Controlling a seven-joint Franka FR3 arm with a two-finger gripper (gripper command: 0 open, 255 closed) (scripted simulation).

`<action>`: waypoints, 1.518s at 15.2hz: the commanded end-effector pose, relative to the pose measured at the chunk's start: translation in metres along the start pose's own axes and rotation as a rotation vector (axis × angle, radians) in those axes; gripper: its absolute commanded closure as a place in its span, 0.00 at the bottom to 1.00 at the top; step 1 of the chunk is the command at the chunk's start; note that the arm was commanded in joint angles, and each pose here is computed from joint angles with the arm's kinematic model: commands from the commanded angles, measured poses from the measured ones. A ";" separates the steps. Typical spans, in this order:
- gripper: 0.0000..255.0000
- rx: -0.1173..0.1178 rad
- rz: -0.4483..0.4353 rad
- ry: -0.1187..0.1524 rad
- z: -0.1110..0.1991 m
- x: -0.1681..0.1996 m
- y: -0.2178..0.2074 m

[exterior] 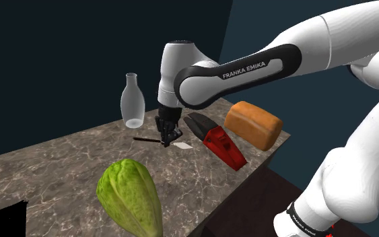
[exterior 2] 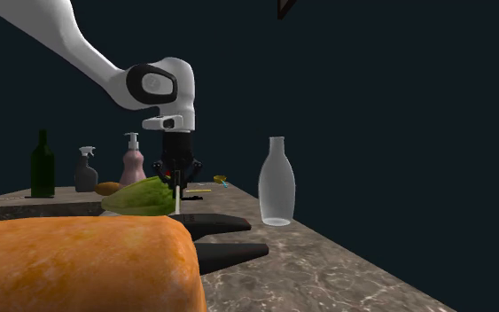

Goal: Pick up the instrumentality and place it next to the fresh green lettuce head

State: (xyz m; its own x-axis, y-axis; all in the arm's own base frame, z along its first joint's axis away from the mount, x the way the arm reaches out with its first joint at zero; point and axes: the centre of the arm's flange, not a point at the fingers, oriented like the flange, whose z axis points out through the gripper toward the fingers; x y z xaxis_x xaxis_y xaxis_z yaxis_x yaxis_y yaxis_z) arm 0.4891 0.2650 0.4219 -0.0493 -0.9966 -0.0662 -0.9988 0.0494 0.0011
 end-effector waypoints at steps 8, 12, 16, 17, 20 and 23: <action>1.00 0.001 0.000 0.000 0.048 0.003 -0.001; 1.00 0.001 0.000 0.000 0.069 0.004 -0.001; 1.00 0.001 0.000 0.000 0.071 0.004 -0.001; 1.00 0.001 0.000 0.000 0.071 0.004 -0.001; 1.00 0.001 0.000 0.000 0.071 0.004 -0.001; 0.00 0.001 0.000 0.000 0.071 0.004 -0.001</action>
State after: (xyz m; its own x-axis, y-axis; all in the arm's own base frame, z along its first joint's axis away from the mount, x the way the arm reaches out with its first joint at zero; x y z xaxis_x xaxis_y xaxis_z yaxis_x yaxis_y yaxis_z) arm 0.4896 0.2654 0.3506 -0.0493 -0.9966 -0.0664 -0.9988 0.0494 0.0005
